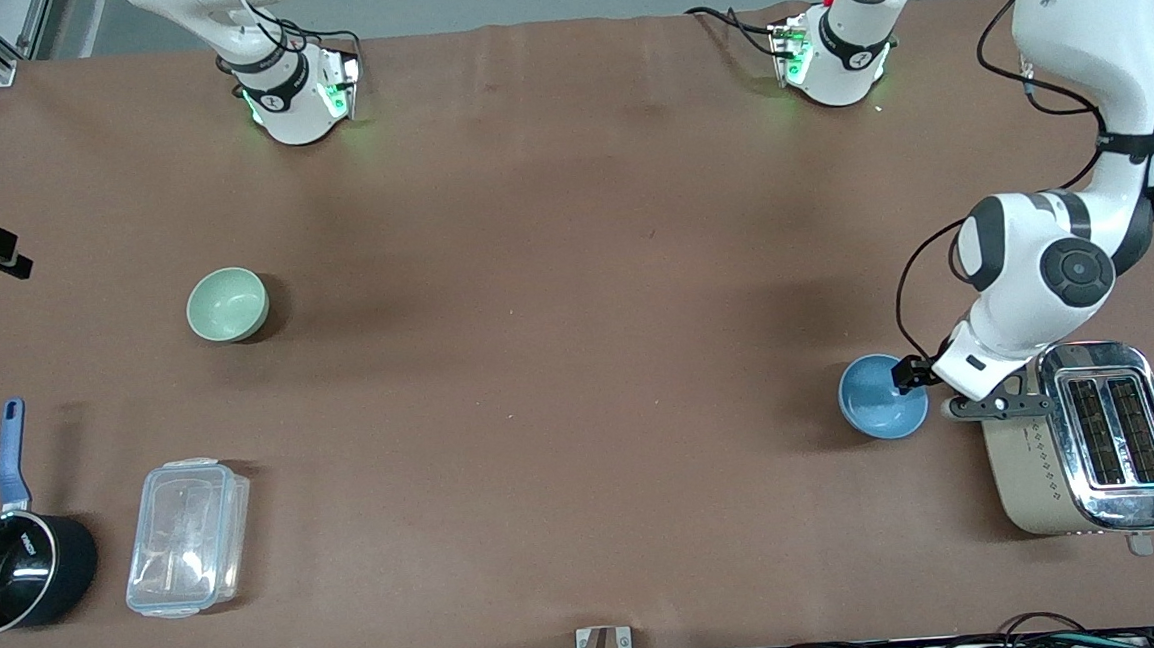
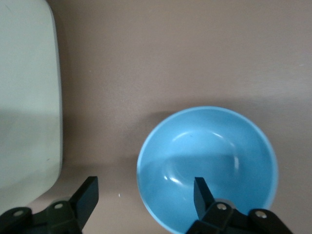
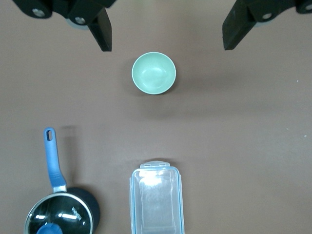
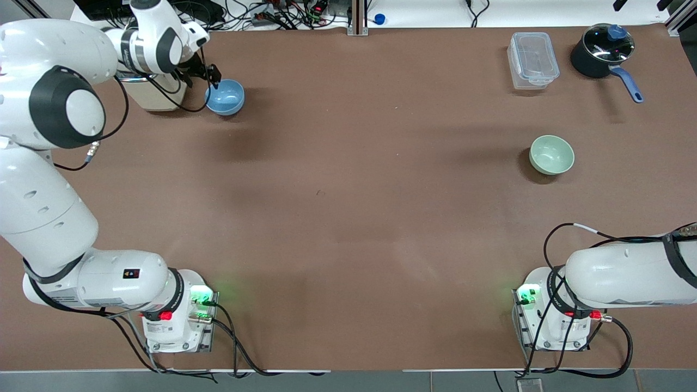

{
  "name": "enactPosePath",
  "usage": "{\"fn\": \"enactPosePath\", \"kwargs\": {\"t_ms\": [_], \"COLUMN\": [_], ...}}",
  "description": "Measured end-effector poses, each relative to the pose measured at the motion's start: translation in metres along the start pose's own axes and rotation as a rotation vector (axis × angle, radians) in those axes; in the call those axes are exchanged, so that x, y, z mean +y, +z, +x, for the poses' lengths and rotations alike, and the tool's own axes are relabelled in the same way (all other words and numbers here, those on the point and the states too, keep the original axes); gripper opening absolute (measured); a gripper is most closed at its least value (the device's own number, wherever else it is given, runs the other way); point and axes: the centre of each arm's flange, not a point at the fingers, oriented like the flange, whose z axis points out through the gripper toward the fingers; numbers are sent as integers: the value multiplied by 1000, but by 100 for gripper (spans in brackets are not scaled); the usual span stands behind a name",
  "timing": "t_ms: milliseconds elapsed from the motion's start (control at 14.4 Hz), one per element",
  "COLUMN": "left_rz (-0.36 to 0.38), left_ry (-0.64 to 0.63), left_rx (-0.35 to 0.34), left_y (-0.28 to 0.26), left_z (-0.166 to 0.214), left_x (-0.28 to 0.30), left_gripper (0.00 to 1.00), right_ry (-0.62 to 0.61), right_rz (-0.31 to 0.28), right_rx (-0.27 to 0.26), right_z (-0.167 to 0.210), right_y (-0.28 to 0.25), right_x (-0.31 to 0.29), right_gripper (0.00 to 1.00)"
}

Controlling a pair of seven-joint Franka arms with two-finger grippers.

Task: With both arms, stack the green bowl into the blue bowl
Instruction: 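Grasp the blue bowl rim with the left gripper while the right gripper reaches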

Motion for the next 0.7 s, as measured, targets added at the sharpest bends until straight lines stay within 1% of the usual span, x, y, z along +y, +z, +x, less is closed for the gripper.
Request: {"fn": "enactPosePath", "kwargs": {"t_ms": [70,209,278,348,418,696], "left_rz": [-1,-4,-6,-6,-6,-10], "left_ry": [-6,-11,-11,-10,-6,7], "left_rx": [2,1,-3,-7,-9,-6], "left_y": [12,33,39,43,44,43], "left_z": [-1,-4,-5,-6,-6,-5], "left_x": [-4,-7,-7,-6,-5,3], "left_gripper": [86,74,74,70,56,15], "right_ry": [11,36,43,47,49,37], "right_rz": [4,30,36,39,40,39], "right_rx": [-8,-17,-22,-24,-26,-31], "right_z": [2,9,11,12,13,2], "right_y": [13,51,72,92,114,197], "right_x": [6,19,23,25,25,26], "right_gripper": [100,100,100,100,100,100]}}
